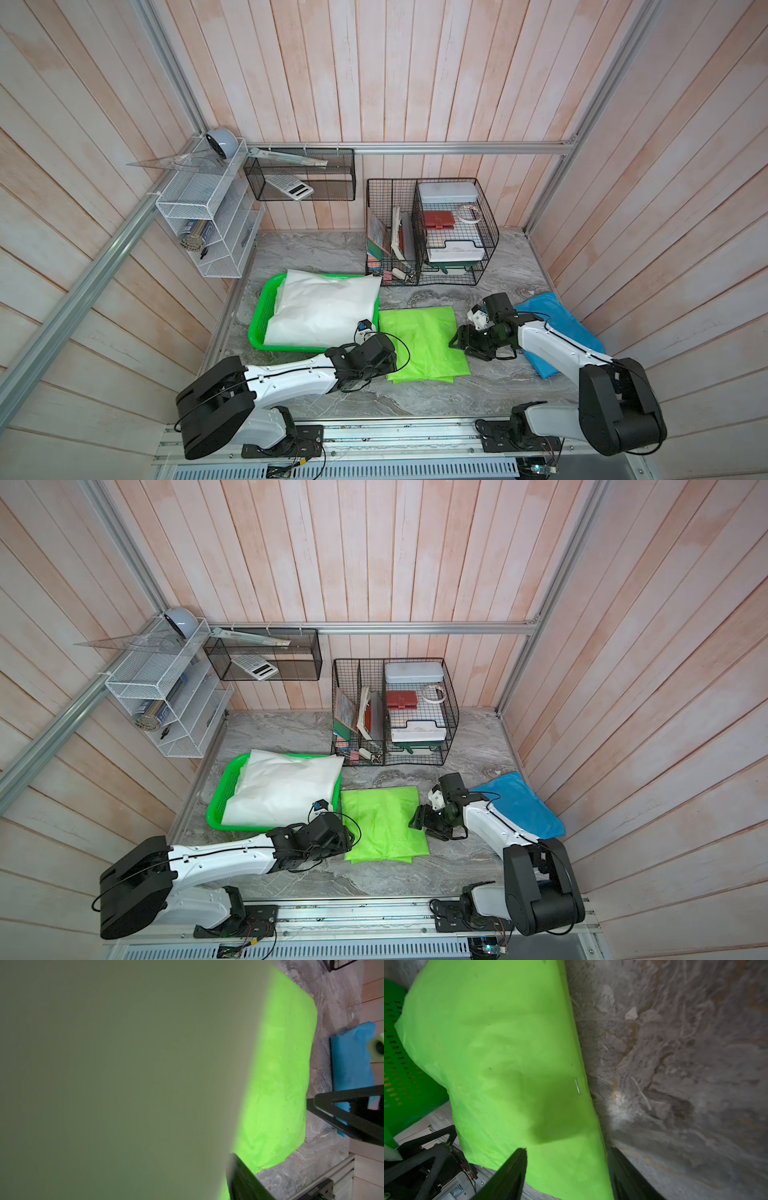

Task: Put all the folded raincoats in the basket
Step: Pick up the raincoat from the center of the board.

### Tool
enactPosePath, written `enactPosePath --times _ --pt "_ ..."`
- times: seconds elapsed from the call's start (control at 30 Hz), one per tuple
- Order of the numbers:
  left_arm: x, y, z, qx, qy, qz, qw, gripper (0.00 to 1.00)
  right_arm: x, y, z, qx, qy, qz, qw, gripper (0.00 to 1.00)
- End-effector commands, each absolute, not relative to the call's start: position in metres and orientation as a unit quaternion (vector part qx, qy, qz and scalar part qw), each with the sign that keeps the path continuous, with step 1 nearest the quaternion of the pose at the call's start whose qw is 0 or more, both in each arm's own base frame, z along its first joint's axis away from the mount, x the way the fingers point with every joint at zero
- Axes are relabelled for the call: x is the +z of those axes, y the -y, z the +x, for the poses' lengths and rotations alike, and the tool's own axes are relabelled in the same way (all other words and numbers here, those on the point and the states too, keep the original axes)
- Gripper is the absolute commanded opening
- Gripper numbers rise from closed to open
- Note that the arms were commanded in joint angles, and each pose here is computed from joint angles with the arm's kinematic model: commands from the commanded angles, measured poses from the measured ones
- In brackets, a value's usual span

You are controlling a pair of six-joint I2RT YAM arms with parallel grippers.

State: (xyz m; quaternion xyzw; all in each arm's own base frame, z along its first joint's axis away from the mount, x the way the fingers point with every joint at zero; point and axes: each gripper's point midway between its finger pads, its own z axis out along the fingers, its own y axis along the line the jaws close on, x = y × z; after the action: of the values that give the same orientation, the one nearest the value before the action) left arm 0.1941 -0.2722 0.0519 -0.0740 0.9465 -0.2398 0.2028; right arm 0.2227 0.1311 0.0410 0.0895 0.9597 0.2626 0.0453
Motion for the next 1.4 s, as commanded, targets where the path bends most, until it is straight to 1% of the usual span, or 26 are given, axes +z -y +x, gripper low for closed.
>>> enactPosePath --times 0.0,0.23,0.47,0.67,0.77,0.93,1.07,1.1,1.2,1.27,1.37 --pt "0.042 0.279 0.198 -0.249 -0.945 -0.081 0.194 0.60 0.036 -0.130 0.225 0.264 -0.960 0.088 0.043 0.68" --pt "0.021 0.278 0.198 -0.229 -0.953 -0.086 0.178 0.57 0.031 -0.130 0.221 0.264 -0.959 0.094 0.034 0.68" --pt "0.001 0.280 0.193 -0.221 -0.959 -0.091 0.155 0.48 0.019 -0.132 0.211 0.271 -0.957 0.105 0.011 0.68" --pt "-0.007 0.278 0.190 -0.217 -0.960 -0.095 0.147 0.43 0.010 -0.139 0.206 0.297 -0.948 0.118 -0.005 0.67" --pt "-0.009 0.277 0.190 -0.215 -0.961 -0.096 0.145 0.39 0.008 -0.143 0.206 0.307 -0.944 0.121 -0.011 0.60" --pt "-0.007 0.278 0.189 -0.214 -0.962 -0.094 0.143 0.33 0.014 -0.145 0.209 0.313 -0.942 0.121 -0.008 0.45" --pt "0.003 0.280 0.191 -0.213 -0.962 -0.084 0.150 0.26 0.026 -0.143 0.213 0.312 -0.943 0.116 0.013 0.25" --pt "0.006 0.280 0.191 -0.211 -0.962 -0.082 0.153 0.23 0.030 -0.143 0.214 0.313 -0.943 0.114 0.019 0.19" --pt "0.016 0.284 0.192 -0.216 -0.960 -0.074 0.160 0.14 0.042 -0.142 0.213 0.314 -0.942 0.112 0.032 0.08" --pt "0.024 0.288 0.192 -0.221 -0.959 -0.068 0.163 0.09 0.051 -0.142 0.213 0.317 -0.941 0.111 0.043 0.03" --pt "0.043 0.297 0.193 -0.231 -0.956 -0.053 0.173 0.04 0.067 -0.141 0.211 0.323 -0.938 0.109 0.058 0.00"
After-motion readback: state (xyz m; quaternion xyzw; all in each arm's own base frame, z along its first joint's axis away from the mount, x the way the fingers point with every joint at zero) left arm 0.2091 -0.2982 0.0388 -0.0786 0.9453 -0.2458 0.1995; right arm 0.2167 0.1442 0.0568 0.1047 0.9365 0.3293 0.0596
